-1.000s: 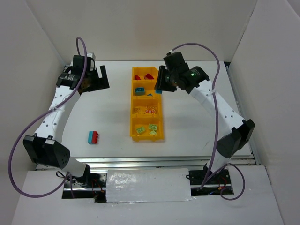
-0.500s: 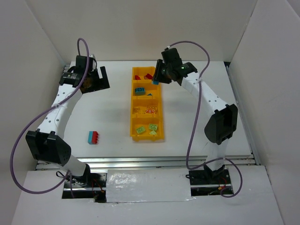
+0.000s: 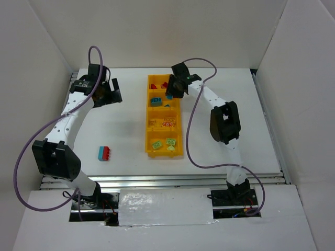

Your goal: Sort the legos into containers by color

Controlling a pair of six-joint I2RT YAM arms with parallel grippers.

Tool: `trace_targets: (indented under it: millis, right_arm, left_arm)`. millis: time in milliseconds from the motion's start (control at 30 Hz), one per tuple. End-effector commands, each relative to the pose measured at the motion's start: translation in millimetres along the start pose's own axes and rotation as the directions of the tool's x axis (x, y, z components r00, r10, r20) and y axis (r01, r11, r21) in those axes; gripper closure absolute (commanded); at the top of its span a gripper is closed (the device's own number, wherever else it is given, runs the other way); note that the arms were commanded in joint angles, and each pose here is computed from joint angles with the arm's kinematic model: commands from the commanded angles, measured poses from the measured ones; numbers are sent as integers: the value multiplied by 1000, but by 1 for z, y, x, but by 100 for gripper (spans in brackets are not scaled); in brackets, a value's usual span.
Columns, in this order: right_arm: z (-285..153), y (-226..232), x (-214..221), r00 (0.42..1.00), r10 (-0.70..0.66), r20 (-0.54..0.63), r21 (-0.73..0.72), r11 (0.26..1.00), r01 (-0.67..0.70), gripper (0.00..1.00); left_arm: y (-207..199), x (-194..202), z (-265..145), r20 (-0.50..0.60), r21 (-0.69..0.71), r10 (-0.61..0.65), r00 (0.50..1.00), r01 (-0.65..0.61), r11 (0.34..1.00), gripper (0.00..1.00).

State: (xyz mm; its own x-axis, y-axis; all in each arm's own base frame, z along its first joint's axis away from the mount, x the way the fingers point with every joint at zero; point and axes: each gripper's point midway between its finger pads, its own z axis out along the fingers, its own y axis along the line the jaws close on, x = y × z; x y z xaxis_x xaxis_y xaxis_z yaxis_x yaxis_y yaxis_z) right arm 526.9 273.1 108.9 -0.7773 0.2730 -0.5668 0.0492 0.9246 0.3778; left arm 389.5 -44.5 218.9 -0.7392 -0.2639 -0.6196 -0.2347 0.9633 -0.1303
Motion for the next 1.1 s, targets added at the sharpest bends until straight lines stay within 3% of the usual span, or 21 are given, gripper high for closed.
trace_targets:
  millis: [0, 100, 133, 167, 400, 633, 900, 1067]
  right_arm:
    - [-22, 30, -32, 997, 10, 73, -111, 994, -2, 46]
    - [-28, 30, -30, 998, 8, 66, -119, 993, 0, 22]
    - [-34, 32, -34, 997, 4, 76, -124, 992, 5, 21]
    - [-37, 33, -35, 997, 3, 79, -123, 992, 7, 1]
    - [-105, 66, -57, 993, -3, 115, -222, 975, 29, 0]
    - [-175, 73, -47, 988, -91, 127, -258, 959, 121, 0]
    - [-208, 65, -13, 989, -124, 81, -322, 936, 144, 0]
    - [-213, 55, 4, 989, -135, 62, -326, 934, 148, 0]
  left_arm:
    - [19, 10, 3, -27, -83, -26, 999, 24, 996, 1]
    - [34, 12, 1, -22, -147, -58, 998, 54, 988, 1]
    - [38, 15, 1, -29, -159, -63, 998, 58, 986, 0]
    - [41, 17, 0, -31, -170, -70, 997, 64, 983, 0]
    - [61, 58, -3, -101, -210, -108, 989, 85, 974, 1]
    - [66, 134, 1, -298, -202, -156, 942, 98, 974, 0]
    - [75, 200, 1, -444, -248, -224, 867, 122, 961, 0]
    - [80, 209, 11, -432, -273, -251, 866, 140, 952, 0]
